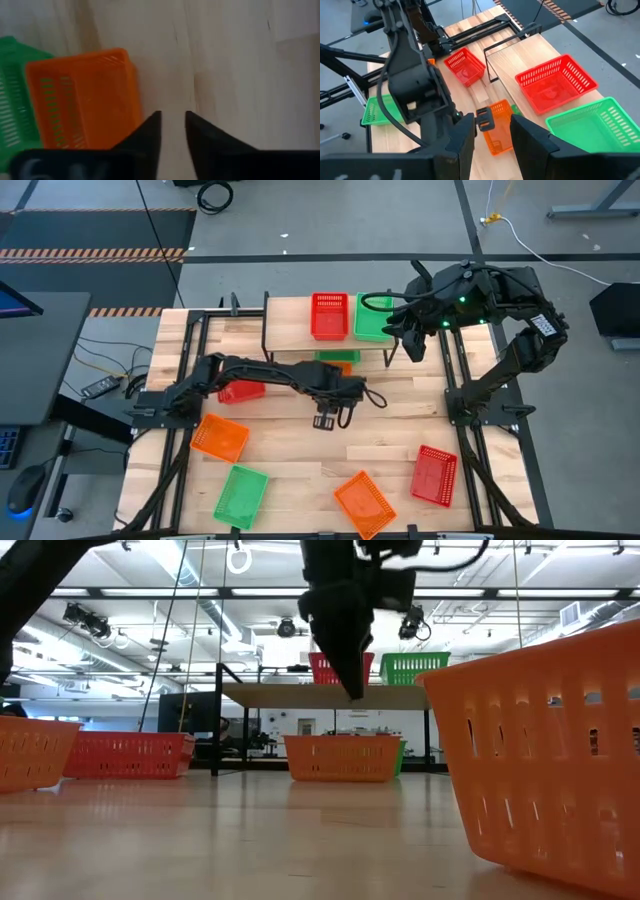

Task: Stack baskets on shelf by color
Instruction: Put the top orange bin on the shelf

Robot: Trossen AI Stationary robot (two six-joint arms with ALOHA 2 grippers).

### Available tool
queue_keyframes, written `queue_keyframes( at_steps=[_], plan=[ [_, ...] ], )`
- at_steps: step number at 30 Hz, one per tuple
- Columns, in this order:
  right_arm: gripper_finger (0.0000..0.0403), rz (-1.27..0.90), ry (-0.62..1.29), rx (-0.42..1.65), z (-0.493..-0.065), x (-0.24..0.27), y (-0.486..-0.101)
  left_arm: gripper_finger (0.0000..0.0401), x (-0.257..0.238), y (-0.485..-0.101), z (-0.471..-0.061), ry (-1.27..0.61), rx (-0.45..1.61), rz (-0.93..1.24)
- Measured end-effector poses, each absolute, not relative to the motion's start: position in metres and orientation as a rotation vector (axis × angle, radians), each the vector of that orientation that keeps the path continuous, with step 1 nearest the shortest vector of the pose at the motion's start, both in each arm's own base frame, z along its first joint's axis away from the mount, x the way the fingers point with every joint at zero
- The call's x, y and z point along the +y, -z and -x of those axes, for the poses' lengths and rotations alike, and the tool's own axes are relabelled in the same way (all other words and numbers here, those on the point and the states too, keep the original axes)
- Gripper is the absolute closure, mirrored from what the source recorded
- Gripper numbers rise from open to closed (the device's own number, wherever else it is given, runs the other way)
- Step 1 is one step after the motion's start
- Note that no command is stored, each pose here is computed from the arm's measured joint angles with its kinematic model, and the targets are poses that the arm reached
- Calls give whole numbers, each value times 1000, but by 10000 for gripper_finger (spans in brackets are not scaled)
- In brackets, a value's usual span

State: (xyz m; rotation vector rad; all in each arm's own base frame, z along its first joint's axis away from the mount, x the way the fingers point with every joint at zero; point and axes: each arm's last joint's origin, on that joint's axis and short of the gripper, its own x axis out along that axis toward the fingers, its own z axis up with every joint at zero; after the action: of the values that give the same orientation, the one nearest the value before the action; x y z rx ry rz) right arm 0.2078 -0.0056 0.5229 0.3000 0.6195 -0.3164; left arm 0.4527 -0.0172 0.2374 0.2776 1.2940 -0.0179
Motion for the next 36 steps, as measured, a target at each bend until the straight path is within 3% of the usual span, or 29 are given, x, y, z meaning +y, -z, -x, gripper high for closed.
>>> queue_keyframes(
  at_steps=[7,14,19,27,36],
  plan=[
    [270,-318,311,619,-208,-5,-523,181,10,-204,-460,-37,1391,-239],
    [270,-324,306,620,-208,-5,-523,141,27,-166,-468,-37,1468,-155],
    [270,-338,315,620,-208,-5,-523,195,16,-158,-466,1,1507,-173],
    [270,-302,311,622,-208,-5,-523,383,-9,-192,-459,67,1445,-237],
    [270,-263,276,640,-207,-5,-522,389,-32,-234,-446,136,1361,-204]
  ],
)
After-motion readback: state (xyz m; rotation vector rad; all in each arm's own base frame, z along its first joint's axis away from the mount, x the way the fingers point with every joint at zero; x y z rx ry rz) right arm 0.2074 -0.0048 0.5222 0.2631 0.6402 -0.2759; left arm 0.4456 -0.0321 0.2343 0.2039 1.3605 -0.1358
